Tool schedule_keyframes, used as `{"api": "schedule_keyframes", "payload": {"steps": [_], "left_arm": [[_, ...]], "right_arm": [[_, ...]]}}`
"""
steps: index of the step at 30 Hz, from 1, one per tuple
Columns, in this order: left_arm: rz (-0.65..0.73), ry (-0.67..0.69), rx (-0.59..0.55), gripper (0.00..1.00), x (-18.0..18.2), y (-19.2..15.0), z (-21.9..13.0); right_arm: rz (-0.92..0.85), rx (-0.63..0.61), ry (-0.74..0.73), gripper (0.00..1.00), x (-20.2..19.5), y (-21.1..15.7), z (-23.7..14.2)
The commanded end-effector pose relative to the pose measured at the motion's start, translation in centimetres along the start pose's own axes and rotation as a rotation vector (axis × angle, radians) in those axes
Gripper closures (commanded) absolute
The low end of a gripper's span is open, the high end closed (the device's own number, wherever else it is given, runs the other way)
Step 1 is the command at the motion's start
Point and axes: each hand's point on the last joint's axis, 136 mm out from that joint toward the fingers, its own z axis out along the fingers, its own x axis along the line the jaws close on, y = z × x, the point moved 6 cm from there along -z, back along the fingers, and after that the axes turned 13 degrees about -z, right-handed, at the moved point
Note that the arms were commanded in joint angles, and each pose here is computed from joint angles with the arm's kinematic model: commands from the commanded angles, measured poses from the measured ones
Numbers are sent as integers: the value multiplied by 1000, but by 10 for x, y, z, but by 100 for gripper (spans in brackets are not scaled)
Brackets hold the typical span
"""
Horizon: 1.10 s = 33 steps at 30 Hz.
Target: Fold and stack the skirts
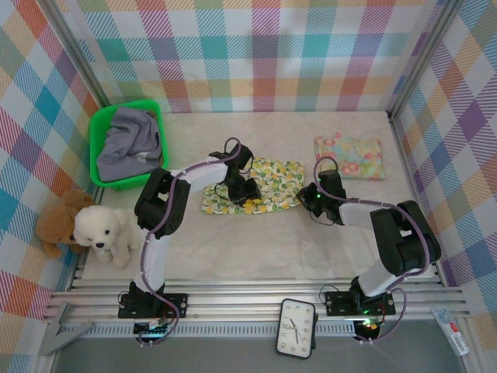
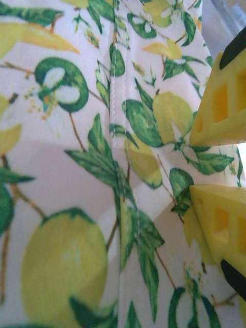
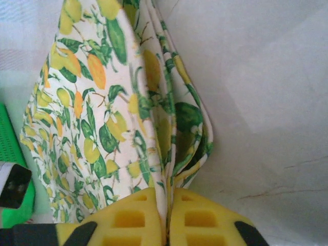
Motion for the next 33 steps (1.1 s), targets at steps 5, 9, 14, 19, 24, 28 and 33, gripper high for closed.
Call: {"api": "schedule_keyframes", "payload": {"steps": [5, 9, 14, 19, 24, 28, 33], "left_arm": [[-2, -48, -150, 59, 4, 26, -80], [-100, 10, -222, 60, 50, 60, -100], [-192, 62, -243, 61, 93, 87, -97], [-210, 72, -220, 64, 109, 95, -78], [-225, 99, -171, 75, 126, 97, -49], [-225, 87, -157, 81, 127, 97, -44], [-229, 63, -144, 83, 126, 98, -45]], "right_arm": [[-358, -19, -55, 100, 11, 14, -9], [-448, 13, -77, 100, 16, 19, -5], [-493, 46, -82, 100, 21, 24, 0], [-528, 62, -62, 100, 26, 27, 5], [-639, 75, 20, 100, 52, 36, 6], [-836, 82, 107, 100, 102, 38, 8], [-1146, 207, 189, 100, 172, 2, 28]]}}
